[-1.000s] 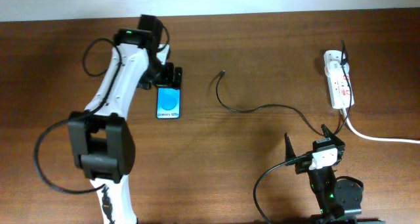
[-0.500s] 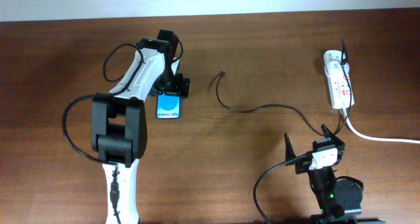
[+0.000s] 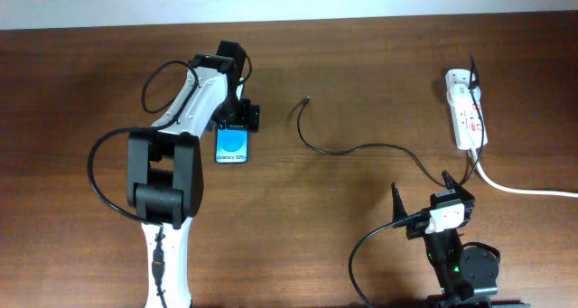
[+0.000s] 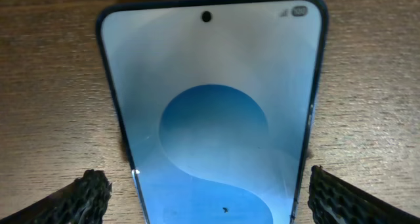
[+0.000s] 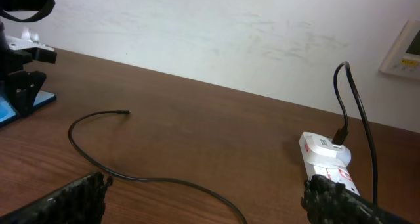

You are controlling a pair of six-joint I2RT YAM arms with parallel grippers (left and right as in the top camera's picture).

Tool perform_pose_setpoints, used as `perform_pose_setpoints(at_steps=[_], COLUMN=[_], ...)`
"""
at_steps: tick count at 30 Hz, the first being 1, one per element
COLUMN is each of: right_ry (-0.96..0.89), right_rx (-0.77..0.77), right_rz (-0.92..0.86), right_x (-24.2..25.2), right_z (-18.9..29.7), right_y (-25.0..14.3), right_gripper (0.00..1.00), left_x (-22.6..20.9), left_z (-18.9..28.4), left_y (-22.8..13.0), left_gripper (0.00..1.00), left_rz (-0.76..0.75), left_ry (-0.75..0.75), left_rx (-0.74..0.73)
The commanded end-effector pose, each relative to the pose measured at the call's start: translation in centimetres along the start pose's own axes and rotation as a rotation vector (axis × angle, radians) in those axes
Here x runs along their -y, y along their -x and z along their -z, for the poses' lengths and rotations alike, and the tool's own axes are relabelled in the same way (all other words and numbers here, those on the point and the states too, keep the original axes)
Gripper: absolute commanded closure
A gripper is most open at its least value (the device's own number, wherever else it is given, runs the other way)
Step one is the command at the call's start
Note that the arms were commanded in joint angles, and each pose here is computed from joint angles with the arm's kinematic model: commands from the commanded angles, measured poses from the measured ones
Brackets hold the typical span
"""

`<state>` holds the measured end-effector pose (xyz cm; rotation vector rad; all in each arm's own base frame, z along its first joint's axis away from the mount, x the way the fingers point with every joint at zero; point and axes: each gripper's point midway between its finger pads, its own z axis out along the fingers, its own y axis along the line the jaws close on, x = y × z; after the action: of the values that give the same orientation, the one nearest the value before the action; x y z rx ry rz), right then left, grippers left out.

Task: Plug charger to phone and switch on socket
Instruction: 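Move the left gripper over the blue phone and lower onto it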

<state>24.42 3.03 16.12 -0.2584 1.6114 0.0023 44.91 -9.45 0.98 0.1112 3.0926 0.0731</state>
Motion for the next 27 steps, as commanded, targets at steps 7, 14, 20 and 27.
perform_pose_setpoints(at_steps=[7,14,20,27], right_ry=[-0.002,-0.002,-0.002,-0.002], right_rx=[-0.002,-0.002,-0.002,-0.002], right_rz=[-0.001,-0.001,-0.001,-0.001], right_x=[0.1,0.1,0.1,0.1], right_z=[0.0,0.0,0.0,0.0], right_y=[-0.2,-0.2,-0.2,-0.2], right_gripper=[0.02,0.02,0.02,0.02], left_x=[-0.1,0.3,0.5,0.1], left_z=[-1.6,-3.1,-3.2,-2.6], left_y=[-0.8,-2.1,-2.2,-1.7], left_gripper=[0.01,0.08,0.23,0.36], left_rz=[0.029,0.028,0.029,0.035], left_ry=[0.000,-0.024,-0.032,-0.029], left_rx=[-0.042,-0.076,-0.079,-0.068])
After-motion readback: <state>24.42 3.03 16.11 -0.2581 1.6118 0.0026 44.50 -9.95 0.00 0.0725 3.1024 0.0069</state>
